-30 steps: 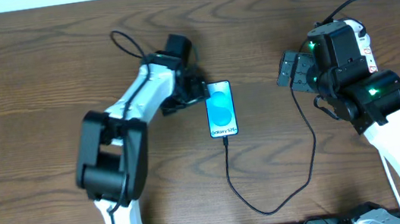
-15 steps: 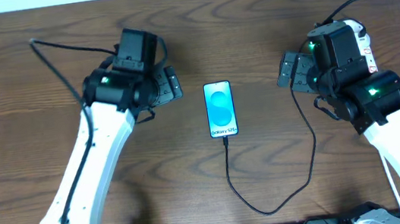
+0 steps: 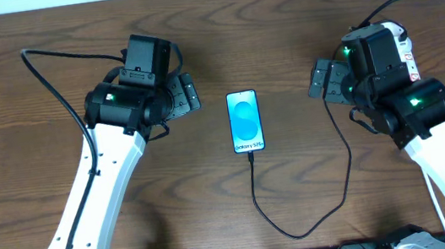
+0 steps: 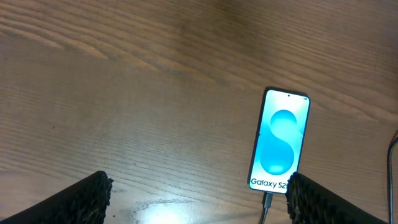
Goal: Plug charger to phone and switch on socket
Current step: 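Move the right gripper over the power strip beside the charger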
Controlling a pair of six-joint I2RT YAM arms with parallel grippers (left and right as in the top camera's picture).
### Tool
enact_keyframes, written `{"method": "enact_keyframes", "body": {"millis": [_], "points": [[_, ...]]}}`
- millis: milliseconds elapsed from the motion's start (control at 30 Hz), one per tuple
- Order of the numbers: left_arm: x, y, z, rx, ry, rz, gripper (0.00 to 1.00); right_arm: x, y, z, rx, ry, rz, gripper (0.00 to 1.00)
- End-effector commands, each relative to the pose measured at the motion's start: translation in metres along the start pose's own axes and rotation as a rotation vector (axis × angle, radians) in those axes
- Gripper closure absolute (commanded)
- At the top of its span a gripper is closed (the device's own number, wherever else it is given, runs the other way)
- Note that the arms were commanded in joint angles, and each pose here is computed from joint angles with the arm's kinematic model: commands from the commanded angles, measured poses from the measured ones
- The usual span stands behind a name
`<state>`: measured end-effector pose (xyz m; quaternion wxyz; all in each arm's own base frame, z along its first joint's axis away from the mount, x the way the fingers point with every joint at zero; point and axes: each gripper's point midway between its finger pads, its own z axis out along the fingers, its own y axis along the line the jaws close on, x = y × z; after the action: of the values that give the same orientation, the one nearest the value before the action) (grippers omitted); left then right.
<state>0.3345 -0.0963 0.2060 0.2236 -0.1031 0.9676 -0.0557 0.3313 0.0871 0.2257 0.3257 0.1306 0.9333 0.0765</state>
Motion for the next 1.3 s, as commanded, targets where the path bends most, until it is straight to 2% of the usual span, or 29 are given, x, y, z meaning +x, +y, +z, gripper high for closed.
{"method": "enact_keyframes", "body": {"millis": [0,133,267,300,467,667,833,967,1267], "points": [[-0.001,0.003,0.0,-0.016,-0.005,0.008,0.1,0.0,0.006,0.0,-0.042,0.021,-0.015,0.01],[-0.001,0.003,0.0,-0.016,-0.005,0.008,0.1,-0.018,0.006,-0.014,-0.13,0.029,-0.03,0.01],[-0.001,0.003,0.0,-0.016,-0.005,0.008,0.1,-0.052,-0.017,-0.04,-0.149,-0.013,0.023,0.01],[-0.001,0.003,0.0,-0.016,-0.005,0.008,0.1,-0.074,-0.038,-0.059,-0.133,-0.063,0.047,0.01],[-0.001,0.003,0.0,-0.016,-0.005,0.008,0.1,-0.106,-0.08,-0.086,-0.06,-0.141,0.06,0.01],[-0.001,0.003,0.0,-0.016,-0.005,0.008,0.1,-0.134,-0.129,-0.099,0.012,-0.131,0.114,0.01],[-0.001,0.003,0.0,-0.016,-0.005,0.008,0.1,-0.152,-0.161,-0.082,0.012,-0.053,0.146,0.01],[-0.001,0.003,0.0,-0.016,-0.005,0.008,0.1,-0.161,-0.184,-0.046,0.0,0.027,0.169,0.01],[-0.001,0.003,0.0,-0.016,-0.005,0.008,0.1,-0.138,-0.213,0.047,-0.039,0.236,0.152,0.01]]}}
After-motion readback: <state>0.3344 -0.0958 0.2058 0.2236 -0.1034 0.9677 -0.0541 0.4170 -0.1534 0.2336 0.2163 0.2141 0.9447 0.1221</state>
